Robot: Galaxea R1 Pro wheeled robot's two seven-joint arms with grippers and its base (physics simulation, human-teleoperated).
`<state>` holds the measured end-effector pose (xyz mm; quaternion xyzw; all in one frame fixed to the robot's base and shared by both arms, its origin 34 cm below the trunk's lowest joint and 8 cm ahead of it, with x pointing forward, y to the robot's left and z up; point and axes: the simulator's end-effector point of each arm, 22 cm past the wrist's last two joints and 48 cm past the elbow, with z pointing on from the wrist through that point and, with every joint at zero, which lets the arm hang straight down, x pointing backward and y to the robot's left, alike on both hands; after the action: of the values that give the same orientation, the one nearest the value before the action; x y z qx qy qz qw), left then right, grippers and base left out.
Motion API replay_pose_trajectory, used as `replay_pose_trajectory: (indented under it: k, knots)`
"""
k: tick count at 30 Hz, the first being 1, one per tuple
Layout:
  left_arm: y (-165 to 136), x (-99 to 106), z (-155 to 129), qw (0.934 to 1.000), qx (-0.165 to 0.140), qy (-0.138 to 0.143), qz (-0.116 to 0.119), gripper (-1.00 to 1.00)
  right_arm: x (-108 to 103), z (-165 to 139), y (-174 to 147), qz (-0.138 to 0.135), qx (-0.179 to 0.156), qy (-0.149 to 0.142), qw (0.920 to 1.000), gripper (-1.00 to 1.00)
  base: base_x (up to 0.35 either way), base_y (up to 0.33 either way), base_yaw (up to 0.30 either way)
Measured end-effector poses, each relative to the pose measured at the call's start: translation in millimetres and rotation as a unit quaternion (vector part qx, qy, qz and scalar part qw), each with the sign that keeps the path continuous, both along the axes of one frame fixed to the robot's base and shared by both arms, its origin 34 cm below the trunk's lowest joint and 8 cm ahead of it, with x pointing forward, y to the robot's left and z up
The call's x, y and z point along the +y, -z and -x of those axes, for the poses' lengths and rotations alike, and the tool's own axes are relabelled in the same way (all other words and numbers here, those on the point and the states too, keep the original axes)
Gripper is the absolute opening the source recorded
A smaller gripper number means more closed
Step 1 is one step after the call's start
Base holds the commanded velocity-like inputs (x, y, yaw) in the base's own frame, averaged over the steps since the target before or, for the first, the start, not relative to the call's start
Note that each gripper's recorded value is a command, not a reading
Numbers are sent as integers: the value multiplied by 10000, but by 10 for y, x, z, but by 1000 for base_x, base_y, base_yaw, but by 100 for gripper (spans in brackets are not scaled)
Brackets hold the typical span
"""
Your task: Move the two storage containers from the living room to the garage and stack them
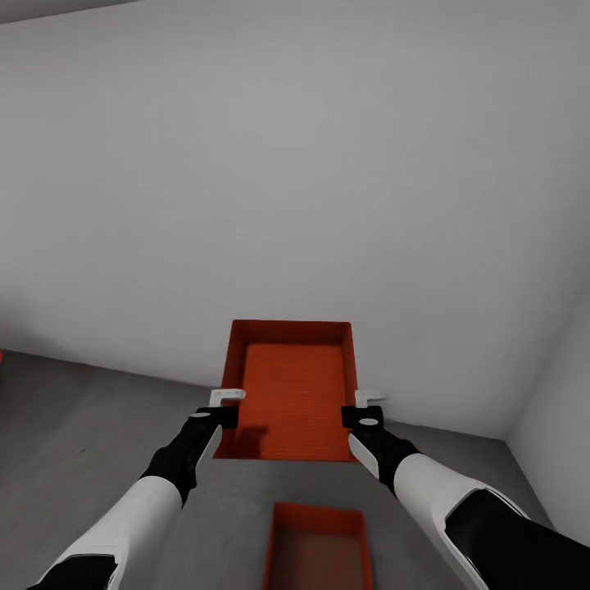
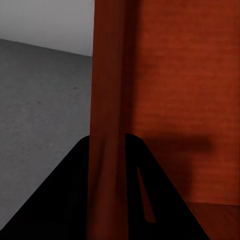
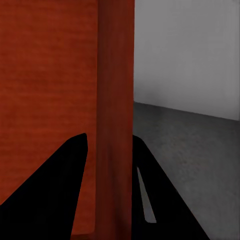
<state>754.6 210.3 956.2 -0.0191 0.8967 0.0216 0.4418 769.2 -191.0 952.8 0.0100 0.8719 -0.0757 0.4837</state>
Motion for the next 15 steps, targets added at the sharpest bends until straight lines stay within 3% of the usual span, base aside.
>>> replay_pose_trajectory:
  k: [3,7,15]
  knots:
    - [3,-1,-2,10000,2,0,1,-100,-1,-2,3,0,2,0,10000,-100,224,0,0]
    - [2,0,-5,10000,-3,1,0,-100,0,-5,3,0,-3,1,10000,-100,42,0,-60]
    - [3,1,-6,10000,-5,0,1,-100,1,-5,2,1,-5,4,10000,-100,4,0,-214]
